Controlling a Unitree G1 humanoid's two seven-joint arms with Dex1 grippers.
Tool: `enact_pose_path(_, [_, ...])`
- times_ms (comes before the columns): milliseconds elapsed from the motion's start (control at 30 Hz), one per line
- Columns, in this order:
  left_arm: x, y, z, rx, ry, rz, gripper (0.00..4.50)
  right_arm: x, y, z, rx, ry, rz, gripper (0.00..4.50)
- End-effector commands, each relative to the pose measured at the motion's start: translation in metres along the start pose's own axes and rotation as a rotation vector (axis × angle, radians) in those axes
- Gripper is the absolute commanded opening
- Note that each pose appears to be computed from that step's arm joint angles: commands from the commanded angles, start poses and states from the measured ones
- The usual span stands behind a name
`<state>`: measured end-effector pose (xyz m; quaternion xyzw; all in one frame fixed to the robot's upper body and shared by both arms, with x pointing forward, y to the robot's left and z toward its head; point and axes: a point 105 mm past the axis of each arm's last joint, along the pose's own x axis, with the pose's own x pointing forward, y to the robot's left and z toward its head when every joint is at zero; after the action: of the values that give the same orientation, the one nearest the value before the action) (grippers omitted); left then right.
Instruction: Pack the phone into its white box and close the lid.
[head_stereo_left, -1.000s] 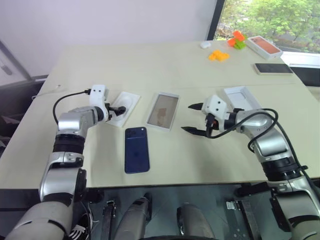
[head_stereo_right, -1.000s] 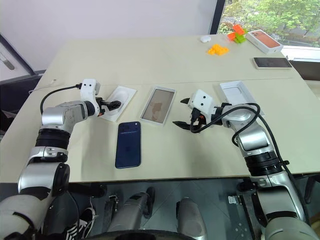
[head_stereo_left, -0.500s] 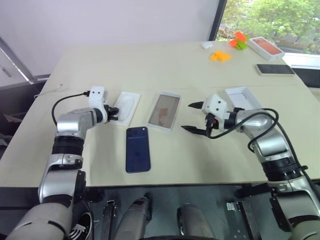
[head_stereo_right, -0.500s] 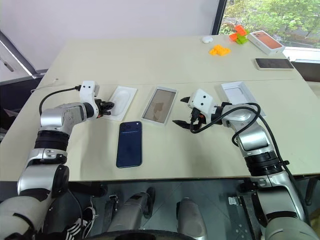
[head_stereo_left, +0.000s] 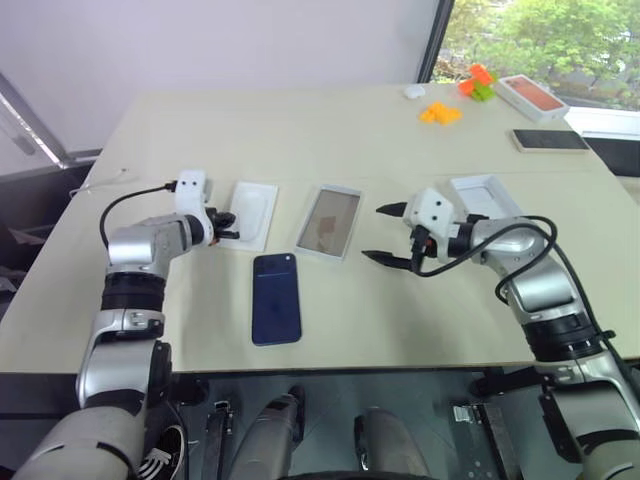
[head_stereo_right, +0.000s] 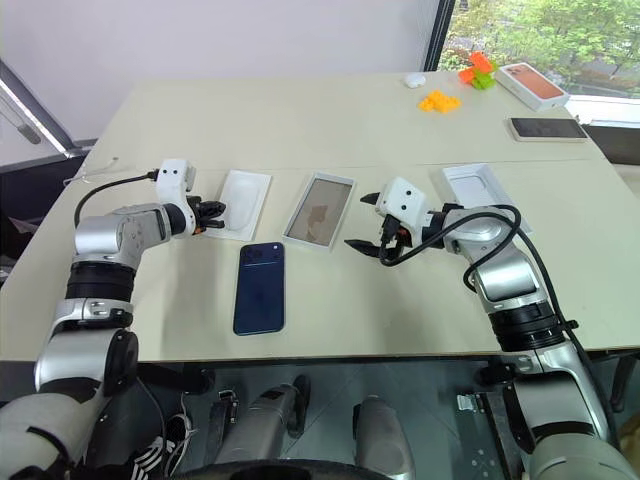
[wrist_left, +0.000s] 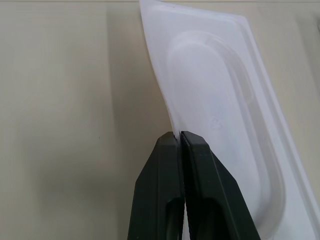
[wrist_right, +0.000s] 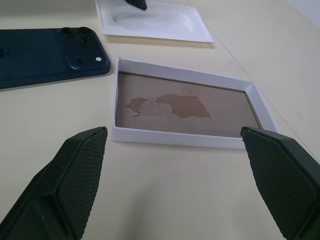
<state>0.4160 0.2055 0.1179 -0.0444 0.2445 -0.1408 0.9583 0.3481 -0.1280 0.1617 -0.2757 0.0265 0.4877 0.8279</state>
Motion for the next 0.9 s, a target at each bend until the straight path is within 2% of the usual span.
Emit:
enact_pose_path(33, [0.0,0.001,-0.005,-0.023,0.015,0.009,0.05,-0.001,-0.006,0.018,-0.053,-0.044,-0.019,4.5])
enact_pose_path(133, [-0.004,-0.002,0.007,-0.048,-0.045,-0.015,0.05,-0.002,-0.007,0.017,-0.059,-0.041,-0.021,4.5])
enact_pose_path(333, [-0.021,-0.009,0.03,-0.312,-0.186,-0.171,0.05,-0.003,-0.009,0.018,-0.077,-0.046,-0.036,4.5])
enact_pose_path(567, [-0.031,-0.039,0.038,-0.41,-0.207,-0.35,0.05,-0.003,-0.012,0.018,-0.089,-0.047,-0.048,4.5])
enact_pose_path(700, [-0.029,-0.042,0.038,-0.484,-0.21,-0.369,0.05,-0.003,-0.013,0.019,-0.095,-0.048,-0.052,4.5])
enact_pose_path(900, [-0.021,-0.066,0.048,-0.484,-0.219,-0.419,0.05,-0.006,-0.016,0.015,-0.093,-0.032,-0.064,4.5])
